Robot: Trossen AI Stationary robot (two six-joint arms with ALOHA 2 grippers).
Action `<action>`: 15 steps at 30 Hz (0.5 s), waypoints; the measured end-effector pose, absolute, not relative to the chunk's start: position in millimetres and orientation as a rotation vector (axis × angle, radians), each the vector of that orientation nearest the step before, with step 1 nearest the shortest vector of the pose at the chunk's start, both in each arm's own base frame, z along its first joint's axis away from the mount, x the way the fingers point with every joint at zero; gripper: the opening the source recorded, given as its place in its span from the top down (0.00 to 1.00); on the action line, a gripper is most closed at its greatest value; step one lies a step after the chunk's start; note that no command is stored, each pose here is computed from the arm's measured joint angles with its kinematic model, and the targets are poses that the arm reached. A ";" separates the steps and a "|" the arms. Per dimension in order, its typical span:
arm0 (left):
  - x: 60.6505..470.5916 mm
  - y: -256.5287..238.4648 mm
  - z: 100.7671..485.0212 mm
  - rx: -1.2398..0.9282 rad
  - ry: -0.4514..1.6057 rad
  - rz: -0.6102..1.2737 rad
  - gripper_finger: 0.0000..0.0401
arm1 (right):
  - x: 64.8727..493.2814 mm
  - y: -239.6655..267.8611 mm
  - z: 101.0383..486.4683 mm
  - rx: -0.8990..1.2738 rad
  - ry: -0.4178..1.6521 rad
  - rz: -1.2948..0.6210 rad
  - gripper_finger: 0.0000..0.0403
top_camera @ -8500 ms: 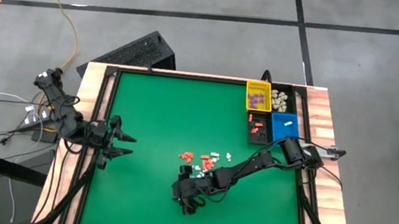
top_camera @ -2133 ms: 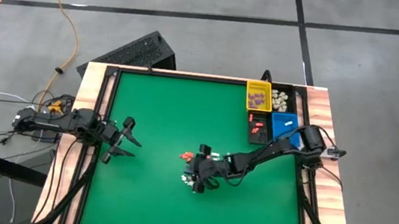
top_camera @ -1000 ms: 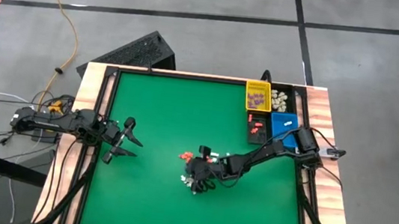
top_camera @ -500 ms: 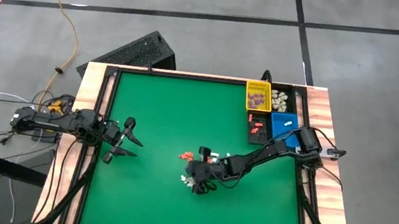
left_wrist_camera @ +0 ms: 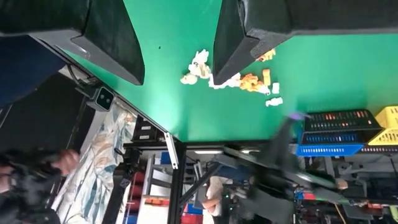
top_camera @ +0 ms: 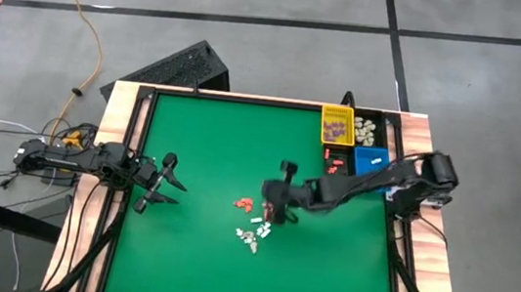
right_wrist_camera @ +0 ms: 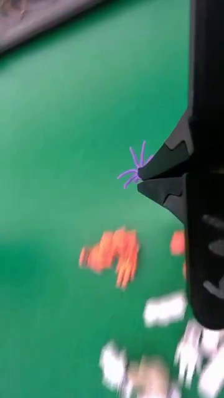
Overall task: Sort Halloween decoration
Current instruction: Put the purple spider toy into the yellow basket
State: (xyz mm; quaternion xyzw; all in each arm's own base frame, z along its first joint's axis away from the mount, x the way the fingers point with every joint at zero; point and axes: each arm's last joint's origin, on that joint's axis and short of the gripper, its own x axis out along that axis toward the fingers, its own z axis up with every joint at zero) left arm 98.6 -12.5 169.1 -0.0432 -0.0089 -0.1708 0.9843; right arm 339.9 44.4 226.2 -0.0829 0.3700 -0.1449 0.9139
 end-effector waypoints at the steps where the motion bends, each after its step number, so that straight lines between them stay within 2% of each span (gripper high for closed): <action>1: 98.6 -12.5 169.0 -0.090 -0.017 -0.343 0.55 | 333.6 34.6 229.9 -0.169 0.770 -0.321 0.98; 6: 98.6 -12.6 169.1 -0.108 -0.014 -0.350 0.55 | 287.2 -21.0 237.4 -0.079 0.807 -0.494 0.98; 15: 98.9 -11.8 169.0 -0.098 -0.017 -0.318 0.55 | 213.3 -111.5 241.2 0.124 0.757 -0.958 0.98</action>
